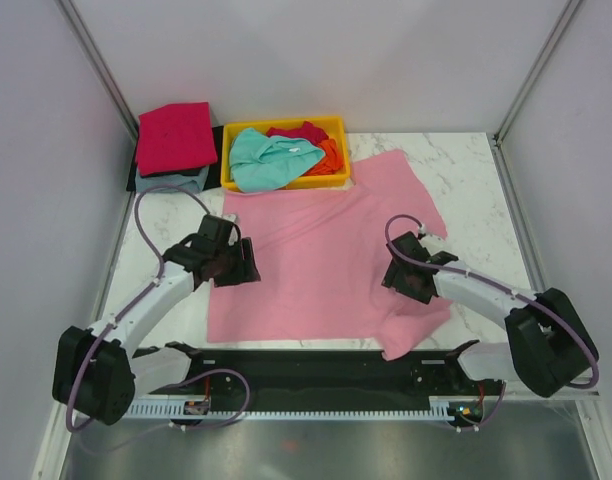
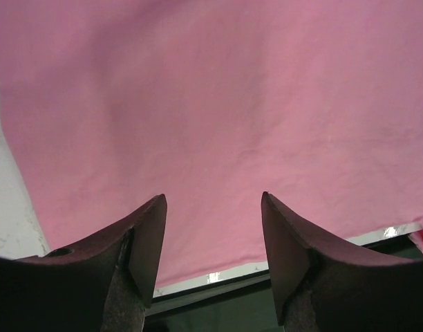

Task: Fold and stack the t-shirts
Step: Flatten the tshirt out

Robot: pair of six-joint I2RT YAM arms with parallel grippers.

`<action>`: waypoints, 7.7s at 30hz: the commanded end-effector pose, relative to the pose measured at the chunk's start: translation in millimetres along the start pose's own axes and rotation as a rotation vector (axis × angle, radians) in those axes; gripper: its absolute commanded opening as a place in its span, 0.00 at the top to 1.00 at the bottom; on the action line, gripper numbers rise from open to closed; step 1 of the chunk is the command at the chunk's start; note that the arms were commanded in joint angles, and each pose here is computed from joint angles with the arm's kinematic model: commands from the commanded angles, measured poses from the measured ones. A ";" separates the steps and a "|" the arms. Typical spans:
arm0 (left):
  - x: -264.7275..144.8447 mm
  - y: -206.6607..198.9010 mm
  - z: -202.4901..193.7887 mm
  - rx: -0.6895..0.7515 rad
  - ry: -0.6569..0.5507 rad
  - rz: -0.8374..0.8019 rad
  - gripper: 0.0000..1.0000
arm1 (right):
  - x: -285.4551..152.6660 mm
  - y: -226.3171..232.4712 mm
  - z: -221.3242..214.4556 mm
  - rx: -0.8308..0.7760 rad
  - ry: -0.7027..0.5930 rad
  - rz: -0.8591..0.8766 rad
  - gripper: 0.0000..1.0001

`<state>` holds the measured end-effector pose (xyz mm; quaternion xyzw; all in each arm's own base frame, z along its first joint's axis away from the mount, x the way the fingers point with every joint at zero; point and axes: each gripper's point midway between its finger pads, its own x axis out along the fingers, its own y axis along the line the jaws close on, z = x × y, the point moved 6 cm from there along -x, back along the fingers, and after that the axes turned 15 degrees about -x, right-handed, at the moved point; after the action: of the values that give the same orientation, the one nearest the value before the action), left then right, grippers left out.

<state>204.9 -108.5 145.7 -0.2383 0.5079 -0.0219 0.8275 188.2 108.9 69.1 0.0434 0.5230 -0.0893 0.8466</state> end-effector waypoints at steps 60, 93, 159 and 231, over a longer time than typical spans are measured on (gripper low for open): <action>-47.3 8.7 30.8 -0.070 -0.237 -0.031 0.29 | 47.1 -58.1 66.1 0.211 -0.124 0.111 0.55; -15.4 42.1 -82.8 -0.414 -0.109 0.398 0.41 | -142.6 -77.4 6.7 0.130 -0.200 0.338 1.00; 15.9 44.9 -117.4 -0.148 -0.100 0.549 0.98 | -93.5 -99.6 76.4 0.199 -0.236 0.108 1.00; -89.0 29.1 -99.8 -0.319 -0.100 0.124 0.98 | -116.5 -94.2 36.3 0.299 -0.264 0.278 1.00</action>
<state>71.5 -100.2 152.0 -0.3279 0.4892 0.1192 0.7994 147.7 23.7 175.4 0.2206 0.3942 -0.0490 0.8908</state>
